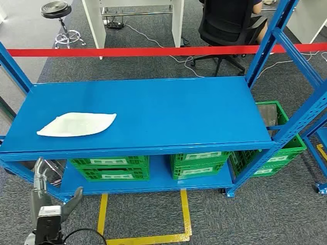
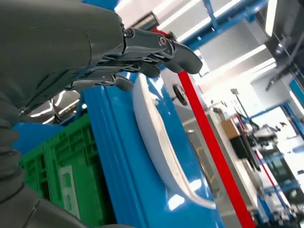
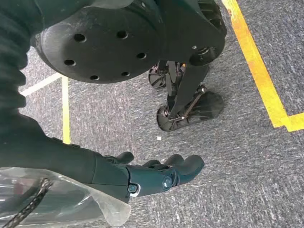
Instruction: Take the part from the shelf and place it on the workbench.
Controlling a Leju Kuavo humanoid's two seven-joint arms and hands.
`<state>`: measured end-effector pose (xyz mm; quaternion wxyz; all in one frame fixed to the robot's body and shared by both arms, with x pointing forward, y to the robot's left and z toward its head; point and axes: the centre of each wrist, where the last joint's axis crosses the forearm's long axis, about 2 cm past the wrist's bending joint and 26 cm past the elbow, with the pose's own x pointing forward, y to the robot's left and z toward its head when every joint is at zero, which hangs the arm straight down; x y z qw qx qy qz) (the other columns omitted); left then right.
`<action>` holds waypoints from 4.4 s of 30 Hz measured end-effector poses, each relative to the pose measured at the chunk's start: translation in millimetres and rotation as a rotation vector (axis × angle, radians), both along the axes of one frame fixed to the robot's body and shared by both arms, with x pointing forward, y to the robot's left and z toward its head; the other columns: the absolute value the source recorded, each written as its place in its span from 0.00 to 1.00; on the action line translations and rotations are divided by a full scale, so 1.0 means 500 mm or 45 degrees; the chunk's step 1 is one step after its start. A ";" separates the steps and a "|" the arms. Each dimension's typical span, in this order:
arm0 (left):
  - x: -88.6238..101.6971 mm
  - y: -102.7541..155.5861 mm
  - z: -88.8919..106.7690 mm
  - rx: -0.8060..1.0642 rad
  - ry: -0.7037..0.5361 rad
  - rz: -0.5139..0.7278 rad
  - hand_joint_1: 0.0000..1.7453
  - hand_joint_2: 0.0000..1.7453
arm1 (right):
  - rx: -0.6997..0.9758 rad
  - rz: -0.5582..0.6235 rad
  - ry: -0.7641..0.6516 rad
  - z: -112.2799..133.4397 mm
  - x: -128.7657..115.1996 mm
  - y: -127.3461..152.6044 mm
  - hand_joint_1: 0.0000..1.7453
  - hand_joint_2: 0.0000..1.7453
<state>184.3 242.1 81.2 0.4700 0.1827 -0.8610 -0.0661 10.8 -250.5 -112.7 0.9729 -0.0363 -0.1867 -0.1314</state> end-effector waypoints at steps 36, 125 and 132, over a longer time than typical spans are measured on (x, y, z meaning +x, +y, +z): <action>0.170 -0.056 0.019 0.951 -0.034 0.095 0.00 1.00 | -0.016 0.155 0.027 -0.001 0.015 -0.026 0.00 1.00; 0.465 -0.013 0.094 1.834 0.458 0.327 0.00 1.00 | -0.052 0.322 0.042 -0.001 0.035 -0.063 0.00 1.00; 0.469 -0.016 0.097 1.855 0.498 0.300 1.00 1.00 | -0.052 0.319 0.041 -0.001 0.035 -0.063 0.00 1.00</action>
